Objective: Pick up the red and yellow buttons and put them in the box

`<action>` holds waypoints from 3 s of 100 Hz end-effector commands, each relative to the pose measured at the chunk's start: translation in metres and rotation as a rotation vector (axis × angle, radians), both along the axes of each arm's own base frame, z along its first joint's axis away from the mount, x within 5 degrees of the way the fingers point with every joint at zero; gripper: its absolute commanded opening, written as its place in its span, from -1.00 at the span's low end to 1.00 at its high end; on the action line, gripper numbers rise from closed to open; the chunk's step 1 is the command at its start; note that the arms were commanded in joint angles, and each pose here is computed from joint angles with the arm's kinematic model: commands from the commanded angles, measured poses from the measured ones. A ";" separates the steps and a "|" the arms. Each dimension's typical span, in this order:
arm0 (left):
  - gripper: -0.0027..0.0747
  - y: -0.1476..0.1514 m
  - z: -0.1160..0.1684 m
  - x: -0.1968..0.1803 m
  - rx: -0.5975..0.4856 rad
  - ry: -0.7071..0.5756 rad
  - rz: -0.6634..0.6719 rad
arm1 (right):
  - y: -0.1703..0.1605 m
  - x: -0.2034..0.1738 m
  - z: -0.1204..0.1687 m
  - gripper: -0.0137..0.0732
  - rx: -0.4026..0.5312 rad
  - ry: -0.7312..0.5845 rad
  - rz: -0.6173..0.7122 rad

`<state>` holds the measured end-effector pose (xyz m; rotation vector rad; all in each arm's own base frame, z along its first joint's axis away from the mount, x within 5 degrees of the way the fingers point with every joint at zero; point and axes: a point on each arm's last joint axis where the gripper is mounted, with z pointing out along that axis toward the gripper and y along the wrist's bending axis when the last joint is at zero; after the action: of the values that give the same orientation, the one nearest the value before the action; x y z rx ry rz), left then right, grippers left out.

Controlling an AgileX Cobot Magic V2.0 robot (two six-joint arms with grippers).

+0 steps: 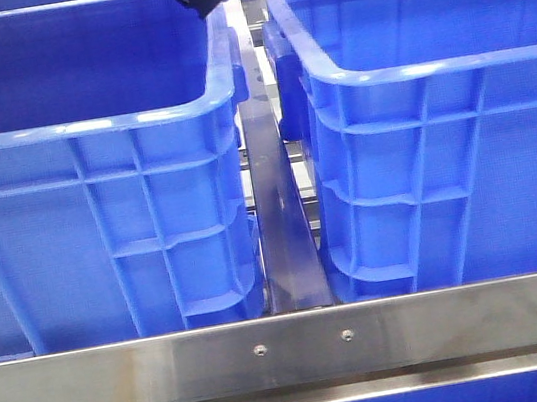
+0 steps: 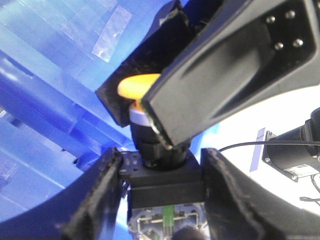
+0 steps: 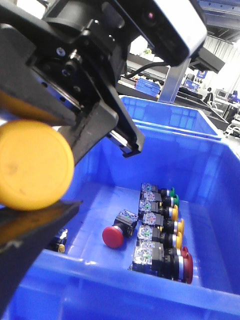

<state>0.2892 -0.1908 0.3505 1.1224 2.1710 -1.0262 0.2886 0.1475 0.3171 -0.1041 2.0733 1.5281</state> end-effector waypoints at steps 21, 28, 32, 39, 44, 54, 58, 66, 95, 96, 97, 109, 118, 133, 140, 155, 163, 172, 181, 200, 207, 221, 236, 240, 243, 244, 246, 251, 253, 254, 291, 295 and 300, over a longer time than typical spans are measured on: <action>-0.20 -0.001 0.028 -0.010 -0.096 -0.050 0.013 | 0.001 -0.007 0.027 -0.09 0.088 -0.067 0.024; 0.05 -0.001 0.028 -0.012 -0.093 -0.043 0.003 | 0.001 -0.007 0.027 -0.09 0.088 -0.067 0.025; 0.25 -0.001 0.028 -0.012 -0.092 -0.041 0.000 | 0.001 -0.007 0.027 -0.09 0.088 -0.067 0.025; 0.52 -0.001 0.028 -0.012 -0.092 -0.041 0.000 | 0.001 -0.007 0.027 -0.09 0.088 -0.067 0.026; 0.60 -0.001 0.028 -0.012 -0.092 -0.040 -0.001 | 0.001 -0.007 0.027 -0.09 0.088 -0.067 0.026; 0.59 -0.001 0.028 -0.012 -0.092 -0.040 -0.001 | 0.001 -0.007 0.027 -0.09 0.089 -0.067 0.026; 0.59 -0.001 0.028 -0.012 -0.092 -0.040 -0.001 | 0.000 -0.007 0.027 -0.09 0.091 -0.067 0.029; 0.59 -0.001 0.028 -0.012 -0.091 -0.038 -0.003 | -0.006 -0.006 0.029 -0.09 0.096 -0.073 0.025; 0.58 -0.001 0.027 -0.013 -0.090 -0.034 -0.010 | -0.070 0.008 0.037 -0.09 0.068 -0.140 -0.138; 0.58 -0.001 0.027 -0.013 -0.090 -0.034 -0.010 | -0.073 0.008 0.038 -0.09 0.063 -0.150 -0.147; 0.58 -0.001 0.027 -0.013 -0.090 -0.034 -0.010 | -0.076 0.009 0.038 -0.09 0.060 -0.154 -0.159; 0.58 -0.001 0.027 -0.013 -0.089 -0.032 -0.012 | -0.099 0.016 0.037 -0.10 0.001 -0.225 -0.247; 0.58 -0.001 0.027 -0.013 -0.089 -0.032 -0.012 | -0.113 0.021 0.035 -0.10 -0.074 -0.290 -0.325; 0.58 -0.001 0.027 -0.015 -0.086 -0.023 -0.025 | -0.124 0.030 0.032 -0.10 -0.233 -0.397 -0.430; 0.58 -0.001 0.027 -0.016 -0.084 -0.017 -0.033 | -0.127 0.033 0.030 -0.10 -0.324 -0.447 -0.475; 0.58 -0.001 0.027 -0.016 -0.082 -0.013 -0.039 | -0.133 0.041 0.025 -0.10 -0.497 -0.507 -0.562; 0.58 -0.001 0.027 -0.016 -0.082 -0.013 -0.039 | -0.134 0.045 0.020 -0.10 -0.567 -0.523 -0.578; 0.58 -0.001 0.027 -0.016 -0.082 -0.013 -0.039 | -0.131 0.052 0.010 -0.10 -0.631 -0.545 -0.554; 0.58 -0.001 0.027 -0.017 -0.081 -0.011 -0.042 | -0.130 0.059 0.001 -0.10 -0.676 -0.568 -0.536; 0.58 -0.001 0.027 -0.017 -0.081 -0.011 -0.042 | -0.130 0.079 -0.008 -0.10 -0.648 -0.575 -0.549; 0.58 -0.001 0.027 -0.017 -0.081 -0.010 -0.043 | -0.130 0.085 -0.008 -0.10 -0.638 -0.591 -0.543; 0.58 -0.001 0.027 -0.017 -0.081 -0.010 -0.043 | -0.129 0.099 -0.014 -0.10 -0.636 -0.592 -0.530; 0.58 -0.001 0.027 -0.017 -0.081 -0.010 -0.043 | -0.128 0.111 -0.025 -0.10 -0.643 -0.603 -0.493; 0.58 -0.001 0.027 -0.017 -0.081 -0.010 -0.043 | -0.128 0.114 -0.028 -0.10 -0.642 -0.597 -0.490; 0.58 -0.001 0.027 -0.017 -0.081 -0.010 -0.043 | -0.128 0.116 -0.030 -0.10 -0.643 -0.592 -0.488; 0.58 -0.001 0.027 -0.017 -0.081 -0.010 -0.043 | -0.128 0.117 -0.032 -0.10 -0.645 -0.589 -0.488; 0.58 -0.001 0.027 -0.017 -0.081 -0.010 -0.043 | -0.128 0.118 -0.032 -0.10 -0.647 -0.589 -0.489; 0.58 -0.001 0.027 -0.017 -0.081 -0.010 -0.043 | -0.129 0.121 -0.036 -0.10 -0.650 -0.582 -0.489; 0.58 -0.001 0.027 -0.017 -0.081 -0.010 -0.043 | -0.129 0.123 -0.037 -0.10 -0.652 -0.581 -0.489; 0.58 -0.001 0.027 -0.017 -0.081 -0.010 -0.043 | -0.129 0.124 -0.037 -0.10 -0.651 -0.580 -0.488; 0.58 -0.001 0.027 -0.017 -0.081 -0.010 -0.043 | -0.123 0.144 -0.059 -0.10 -0.684 -0.577 -0.452; 0.58 -0.001 0.027 -0.017 -0.081 -0.010 -0.043 | -0.123 0.145 -0.061 -0.10 -0.684 -0.574 -0.449; 0.58 -0.001 0.027 -0.017 -0.081 -0.010 -0.043 | -0.123 0.147 -0.063 -0.10 -0.684 -0.571 -0.447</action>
<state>0.2845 -0.1905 0.3496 1.1674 2.1886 -1.0592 0.4340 0.0212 0.2212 -0.2760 1.9893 0.3789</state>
